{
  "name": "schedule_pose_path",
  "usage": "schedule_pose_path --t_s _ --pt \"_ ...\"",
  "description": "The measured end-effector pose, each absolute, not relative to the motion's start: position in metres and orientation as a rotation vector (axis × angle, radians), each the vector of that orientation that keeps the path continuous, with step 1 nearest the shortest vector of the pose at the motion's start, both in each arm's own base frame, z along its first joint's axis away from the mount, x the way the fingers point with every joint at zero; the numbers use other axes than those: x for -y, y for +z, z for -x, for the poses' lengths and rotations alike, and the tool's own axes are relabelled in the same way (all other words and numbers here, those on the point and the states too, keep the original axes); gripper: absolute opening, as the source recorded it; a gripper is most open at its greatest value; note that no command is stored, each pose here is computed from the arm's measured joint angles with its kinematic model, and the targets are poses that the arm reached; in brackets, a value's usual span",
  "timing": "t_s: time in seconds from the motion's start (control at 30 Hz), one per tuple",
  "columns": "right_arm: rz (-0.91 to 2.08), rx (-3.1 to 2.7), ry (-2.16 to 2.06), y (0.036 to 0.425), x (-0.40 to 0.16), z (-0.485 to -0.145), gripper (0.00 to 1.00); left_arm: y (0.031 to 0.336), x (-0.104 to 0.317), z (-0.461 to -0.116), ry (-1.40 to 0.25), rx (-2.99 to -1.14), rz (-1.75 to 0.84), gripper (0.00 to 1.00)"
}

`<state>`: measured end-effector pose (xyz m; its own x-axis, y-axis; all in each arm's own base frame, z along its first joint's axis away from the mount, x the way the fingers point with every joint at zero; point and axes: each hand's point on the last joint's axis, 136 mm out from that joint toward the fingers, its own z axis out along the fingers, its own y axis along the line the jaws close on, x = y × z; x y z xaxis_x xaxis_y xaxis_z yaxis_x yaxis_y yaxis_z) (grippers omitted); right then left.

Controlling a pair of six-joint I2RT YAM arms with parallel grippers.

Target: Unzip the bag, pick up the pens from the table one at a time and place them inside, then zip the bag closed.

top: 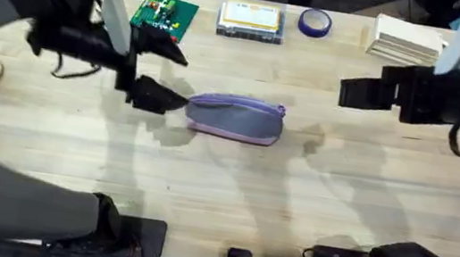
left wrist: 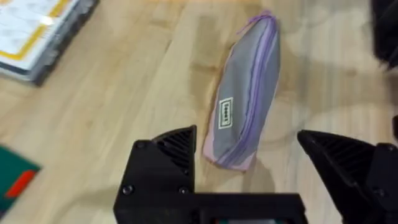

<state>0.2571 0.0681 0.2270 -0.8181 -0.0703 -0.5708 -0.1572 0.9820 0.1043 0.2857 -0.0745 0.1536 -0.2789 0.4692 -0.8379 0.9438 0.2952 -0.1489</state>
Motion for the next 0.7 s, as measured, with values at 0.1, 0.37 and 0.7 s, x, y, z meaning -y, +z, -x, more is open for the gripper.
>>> schedule_pose_path --t_s 0.1,0.37,0.7 --pt "0.202 -2.497 0.185 0.234 -0.067 -0.254 0.997 0.169 0.069 -0.289 -0.784 -1.913 -1.279 0.995" --pt "0.265 -2.447 0.162 0.245 -0.064 -0.244 0.997 0.19 0.081 -0.273 -0.651 -2.096 -1.267 0.995" --pt "0.281 -2.529 0.146 0.235 -0.058 -0.218 0.998 0.207 0.1 -0.249 -0.578 -2.318 -1.082 0.995"
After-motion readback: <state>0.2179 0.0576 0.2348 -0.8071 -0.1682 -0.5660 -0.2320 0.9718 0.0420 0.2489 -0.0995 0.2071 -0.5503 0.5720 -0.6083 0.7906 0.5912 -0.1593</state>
